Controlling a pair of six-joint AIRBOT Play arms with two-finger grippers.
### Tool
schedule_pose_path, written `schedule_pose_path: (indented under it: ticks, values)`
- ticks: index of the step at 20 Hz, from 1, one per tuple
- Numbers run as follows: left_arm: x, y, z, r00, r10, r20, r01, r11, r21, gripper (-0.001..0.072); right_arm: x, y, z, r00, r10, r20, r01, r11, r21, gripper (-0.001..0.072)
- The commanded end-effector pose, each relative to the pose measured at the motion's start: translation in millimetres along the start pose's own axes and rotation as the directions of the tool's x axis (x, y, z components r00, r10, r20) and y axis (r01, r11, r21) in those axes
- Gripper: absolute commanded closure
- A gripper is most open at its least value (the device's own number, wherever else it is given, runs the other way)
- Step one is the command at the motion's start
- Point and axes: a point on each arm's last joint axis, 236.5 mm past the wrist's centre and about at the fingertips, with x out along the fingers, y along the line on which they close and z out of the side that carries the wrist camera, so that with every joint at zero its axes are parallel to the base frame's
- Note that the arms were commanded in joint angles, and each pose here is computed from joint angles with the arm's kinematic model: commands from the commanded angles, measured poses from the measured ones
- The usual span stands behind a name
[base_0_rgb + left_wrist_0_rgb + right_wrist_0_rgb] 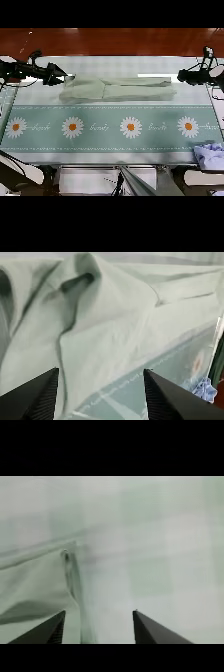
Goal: Fold the shirts.
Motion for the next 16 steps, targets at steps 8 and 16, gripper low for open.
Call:
schedule_pose_path:
  ticks: [8,16]
  values:
    - [2,-63,-13,0.994,-0.097,-0.041,0.100,0.991,0.089,0.0118,50,39,-41,0.920,0.381,-0.093,-0.271,0.789,0.552,0.0113]
    - [29,-92,-29,0.987,-0.123,-0.105,0.136,0.982,0.132,0.0120,93,99,-26,0.939,0.341,0.047,-0.308,0.772,0.557,0.0378]
